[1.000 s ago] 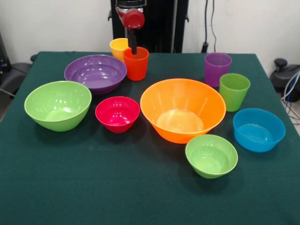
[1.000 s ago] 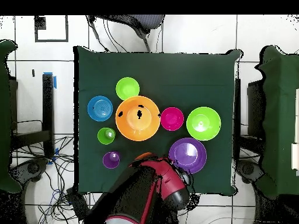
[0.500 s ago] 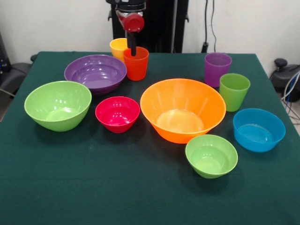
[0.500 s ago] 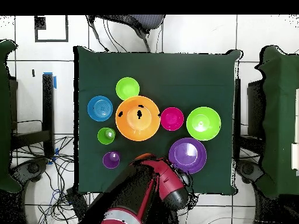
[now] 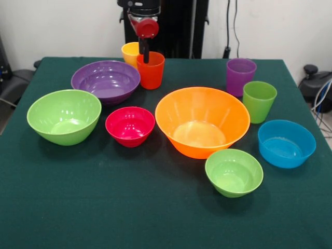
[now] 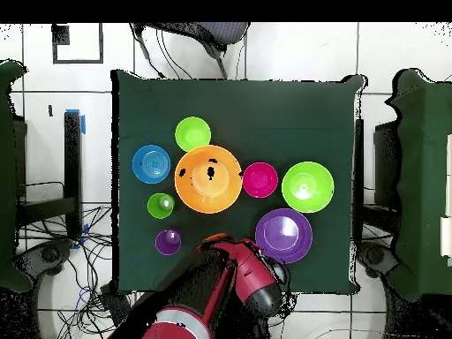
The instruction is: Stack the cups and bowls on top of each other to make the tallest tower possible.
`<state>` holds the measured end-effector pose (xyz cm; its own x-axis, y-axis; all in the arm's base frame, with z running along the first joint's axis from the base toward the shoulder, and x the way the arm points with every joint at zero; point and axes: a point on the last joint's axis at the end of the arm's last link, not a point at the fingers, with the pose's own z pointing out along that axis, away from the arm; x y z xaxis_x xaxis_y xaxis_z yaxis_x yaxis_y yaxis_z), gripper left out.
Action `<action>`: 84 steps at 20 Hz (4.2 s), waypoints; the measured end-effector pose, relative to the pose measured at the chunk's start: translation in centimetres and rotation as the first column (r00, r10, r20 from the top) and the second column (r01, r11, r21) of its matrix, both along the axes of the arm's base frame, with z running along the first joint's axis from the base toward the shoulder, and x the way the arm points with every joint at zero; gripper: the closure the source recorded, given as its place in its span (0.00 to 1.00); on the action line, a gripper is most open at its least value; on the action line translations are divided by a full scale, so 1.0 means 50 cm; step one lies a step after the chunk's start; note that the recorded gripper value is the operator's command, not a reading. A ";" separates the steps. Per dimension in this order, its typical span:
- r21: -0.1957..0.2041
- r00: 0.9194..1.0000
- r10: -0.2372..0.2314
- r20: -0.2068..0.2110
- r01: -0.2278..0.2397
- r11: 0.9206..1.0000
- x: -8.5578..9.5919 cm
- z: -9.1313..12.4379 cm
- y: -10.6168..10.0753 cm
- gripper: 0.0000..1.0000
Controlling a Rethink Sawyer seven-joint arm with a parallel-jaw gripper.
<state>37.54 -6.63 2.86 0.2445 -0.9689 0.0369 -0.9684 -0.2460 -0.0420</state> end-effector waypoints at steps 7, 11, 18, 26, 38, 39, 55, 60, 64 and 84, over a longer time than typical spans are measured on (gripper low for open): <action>-0.036 1.000 0.002 -0.001 -0.002 0.999 -0.007 -0.008 -0.011 0.00; -0.048 1.000 0.007 -0.003 -0.007 0.999 -0.009 -0.009 -0.016 0.00; -0.069 0.999 0.043 -0.017 -0.045 0.997 -0.012 -0.001 -0.022 0.00; -0.083 0.996 0.088 -0.011 -0.089 0.993 -0.003 0.015 -0.004 0.00; -0.077 0.996 0.092 0.017 -0.091 0.993 0.013 0.049 -0.002 0.00; -0.076 0.996 0.089 0.019 -0.087 0.993 0.013 0.049 -0.004 0.00; -0.069 0.999 0.045 0.005 -0.045 0.997 -0.009 0.046 -0.031 0.00; -0.068 0.999 0.042 -0.003 -0.042 0.997 -0.016 0.044 -0.032 0.00; -0.068 0.999 0.041 -0.004 -0.042 0.997 -0.017 0.044 -0.032 0.00; 0.002 1.000 -0.022 0.011 0.022 1.000 -0.006 -0.004 -0.033 0.00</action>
